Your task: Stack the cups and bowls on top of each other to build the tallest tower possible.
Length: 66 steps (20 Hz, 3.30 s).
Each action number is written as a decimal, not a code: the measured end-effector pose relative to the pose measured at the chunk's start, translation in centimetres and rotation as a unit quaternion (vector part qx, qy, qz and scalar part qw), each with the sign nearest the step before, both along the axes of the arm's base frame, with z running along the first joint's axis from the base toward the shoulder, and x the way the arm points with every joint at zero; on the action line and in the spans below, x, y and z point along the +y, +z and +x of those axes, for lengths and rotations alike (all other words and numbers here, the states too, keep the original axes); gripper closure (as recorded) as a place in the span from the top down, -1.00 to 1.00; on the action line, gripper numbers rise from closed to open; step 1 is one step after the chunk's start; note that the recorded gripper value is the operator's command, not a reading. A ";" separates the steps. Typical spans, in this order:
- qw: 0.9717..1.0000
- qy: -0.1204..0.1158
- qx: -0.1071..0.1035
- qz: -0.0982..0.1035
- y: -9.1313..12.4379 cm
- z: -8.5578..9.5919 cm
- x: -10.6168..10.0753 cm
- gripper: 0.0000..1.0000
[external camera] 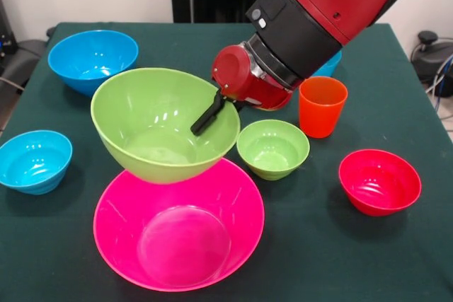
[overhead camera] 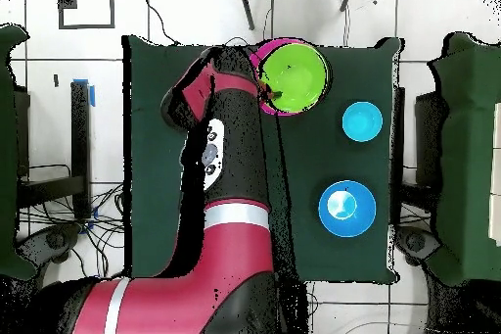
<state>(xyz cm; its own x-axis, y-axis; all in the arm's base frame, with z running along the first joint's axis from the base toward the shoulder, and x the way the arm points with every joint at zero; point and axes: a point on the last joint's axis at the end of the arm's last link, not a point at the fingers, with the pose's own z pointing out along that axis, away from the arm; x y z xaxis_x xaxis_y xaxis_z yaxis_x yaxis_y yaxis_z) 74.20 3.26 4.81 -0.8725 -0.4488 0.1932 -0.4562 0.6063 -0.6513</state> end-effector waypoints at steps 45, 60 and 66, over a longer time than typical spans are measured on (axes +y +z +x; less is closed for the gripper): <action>0.992 0.121 -0.023 0.024 -6.3 -2.5 -0.3 -1.00; 0.990 0.127 -0.044 0.034 -8.9 -4.1 -2.0 -1.00; 0.991 0.116 -0.061 0.040 -8.6 -4.3 -2.4 -1.00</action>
<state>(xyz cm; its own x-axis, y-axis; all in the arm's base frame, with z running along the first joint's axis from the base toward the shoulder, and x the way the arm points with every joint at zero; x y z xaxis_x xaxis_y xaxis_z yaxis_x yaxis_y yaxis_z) 69.86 0.85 -3.79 -0.7590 -0.6493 0.0486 -0.5101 0.5465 -0.6642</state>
